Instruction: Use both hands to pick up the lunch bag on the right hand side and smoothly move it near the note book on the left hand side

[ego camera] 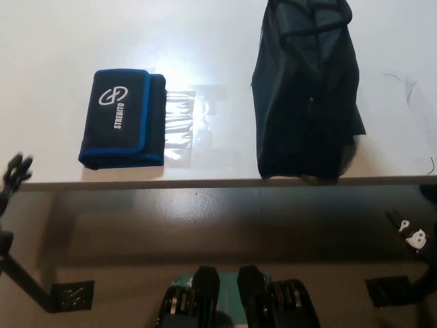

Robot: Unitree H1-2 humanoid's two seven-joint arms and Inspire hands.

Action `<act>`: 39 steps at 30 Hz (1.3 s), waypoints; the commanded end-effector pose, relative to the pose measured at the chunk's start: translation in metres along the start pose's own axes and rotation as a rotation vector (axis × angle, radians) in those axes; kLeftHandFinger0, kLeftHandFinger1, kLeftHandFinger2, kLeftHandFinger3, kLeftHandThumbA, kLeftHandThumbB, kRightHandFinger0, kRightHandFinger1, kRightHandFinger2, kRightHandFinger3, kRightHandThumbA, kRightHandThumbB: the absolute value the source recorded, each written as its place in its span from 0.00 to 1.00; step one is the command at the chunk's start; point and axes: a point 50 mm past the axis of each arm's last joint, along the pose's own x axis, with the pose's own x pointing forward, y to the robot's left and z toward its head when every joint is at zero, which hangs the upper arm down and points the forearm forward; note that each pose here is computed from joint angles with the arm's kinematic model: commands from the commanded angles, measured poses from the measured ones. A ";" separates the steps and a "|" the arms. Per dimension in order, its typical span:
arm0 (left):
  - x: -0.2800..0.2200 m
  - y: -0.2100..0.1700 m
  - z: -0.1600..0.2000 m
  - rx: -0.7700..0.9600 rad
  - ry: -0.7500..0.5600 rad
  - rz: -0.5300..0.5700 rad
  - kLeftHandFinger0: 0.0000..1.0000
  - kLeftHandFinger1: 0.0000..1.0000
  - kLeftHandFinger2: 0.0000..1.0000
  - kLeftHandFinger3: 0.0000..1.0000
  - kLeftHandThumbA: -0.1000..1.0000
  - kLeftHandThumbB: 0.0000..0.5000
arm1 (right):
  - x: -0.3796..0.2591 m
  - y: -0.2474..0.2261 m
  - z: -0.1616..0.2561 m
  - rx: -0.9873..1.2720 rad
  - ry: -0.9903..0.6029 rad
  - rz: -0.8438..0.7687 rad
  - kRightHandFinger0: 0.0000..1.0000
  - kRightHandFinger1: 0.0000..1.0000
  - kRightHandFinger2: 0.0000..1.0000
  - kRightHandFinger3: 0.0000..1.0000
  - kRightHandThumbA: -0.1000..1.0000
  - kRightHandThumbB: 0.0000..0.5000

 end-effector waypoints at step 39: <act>0.281 -0.120 -0.020 -0.127 0.080 -0.200 1.00 1.00 1.00 1.00 1.00 0.62 | 0.198 0.014 -0.031 0.392 0.002 -0.059 1.00 1.00 1.00 1.00 0.91 0.34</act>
